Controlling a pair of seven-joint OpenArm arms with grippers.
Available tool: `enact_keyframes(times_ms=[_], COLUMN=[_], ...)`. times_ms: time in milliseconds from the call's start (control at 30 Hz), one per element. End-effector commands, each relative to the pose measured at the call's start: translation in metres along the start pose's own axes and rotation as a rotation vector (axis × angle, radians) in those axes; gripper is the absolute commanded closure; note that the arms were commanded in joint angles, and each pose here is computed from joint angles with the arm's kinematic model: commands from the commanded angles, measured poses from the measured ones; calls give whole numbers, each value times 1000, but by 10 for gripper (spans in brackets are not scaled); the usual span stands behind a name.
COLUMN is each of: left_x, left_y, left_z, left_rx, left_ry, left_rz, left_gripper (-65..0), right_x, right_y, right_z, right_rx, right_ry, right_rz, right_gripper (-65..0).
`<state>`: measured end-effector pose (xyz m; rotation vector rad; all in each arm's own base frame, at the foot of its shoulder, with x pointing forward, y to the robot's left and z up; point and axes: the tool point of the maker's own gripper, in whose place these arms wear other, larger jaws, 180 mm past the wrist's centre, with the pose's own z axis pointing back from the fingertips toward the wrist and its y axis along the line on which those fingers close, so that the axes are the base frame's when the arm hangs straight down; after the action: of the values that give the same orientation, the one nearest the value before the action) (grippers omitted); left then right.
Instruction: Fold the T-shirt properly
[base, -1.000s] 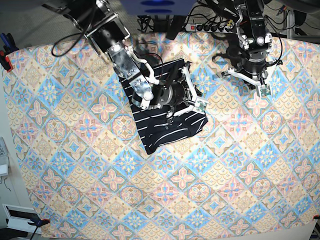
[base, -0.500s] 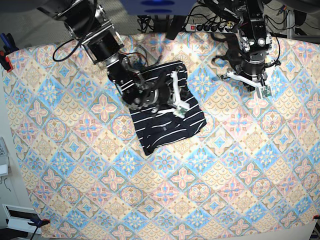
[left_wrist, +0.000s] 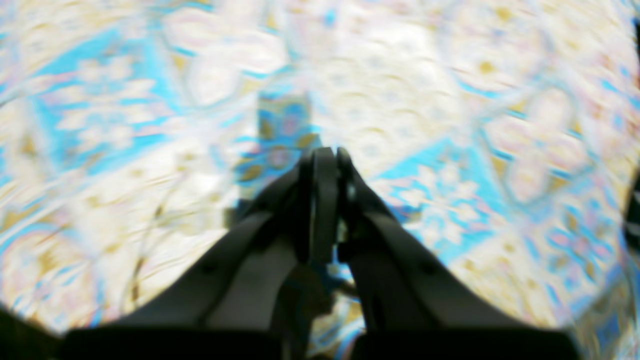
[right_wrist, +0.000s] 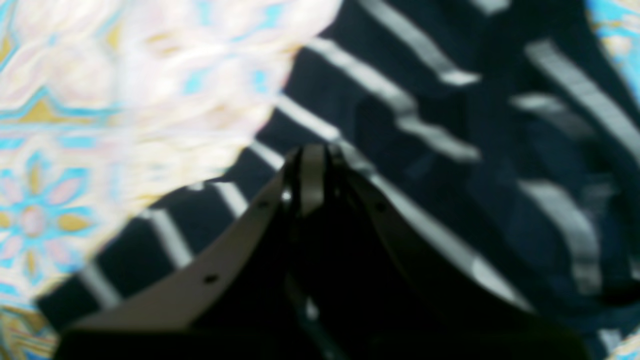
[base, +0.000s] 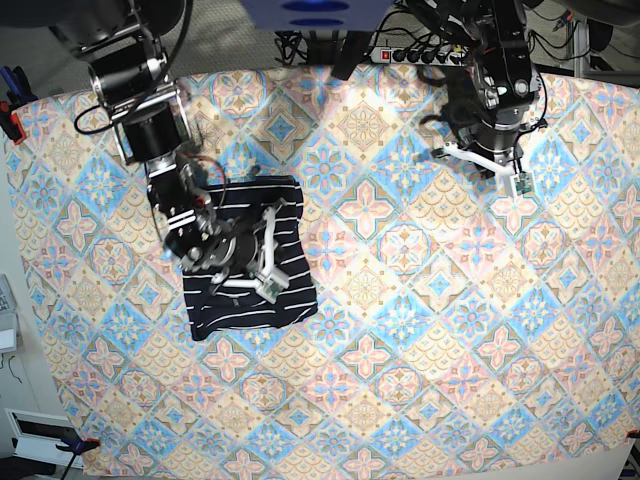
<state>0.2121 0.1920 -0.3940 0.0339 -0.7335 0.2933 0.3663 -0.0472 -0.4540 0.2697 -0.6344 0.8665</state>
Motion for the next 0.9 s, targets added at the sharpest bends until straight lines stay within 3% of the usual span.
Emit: enact_keyframes(times_ms=[0,200,300,633,867], left_x=[9,9,9,8,2], left_y=[4,4,4,4,4], left_z=[2,3,3,-5,-12], left_rx=[11,12,12,12,13], left_ry=[-33,-32,-32,-22,-2], left_rz=[-7,-8,-8,-2,2], left_gripper=[0,0,0,0,0], right_x=[17,6,22,33,16], right_y=[-20,-53,-60,18,63], right_z=[7,18,30,60,50], right_rx=[-33,-79,-112,-104,-26], right_ry=[-36,-19,-45,-87,-71], right_rz=[11,1,21,97,56], right_gripper=[-18,-18,-18,-18,-18])
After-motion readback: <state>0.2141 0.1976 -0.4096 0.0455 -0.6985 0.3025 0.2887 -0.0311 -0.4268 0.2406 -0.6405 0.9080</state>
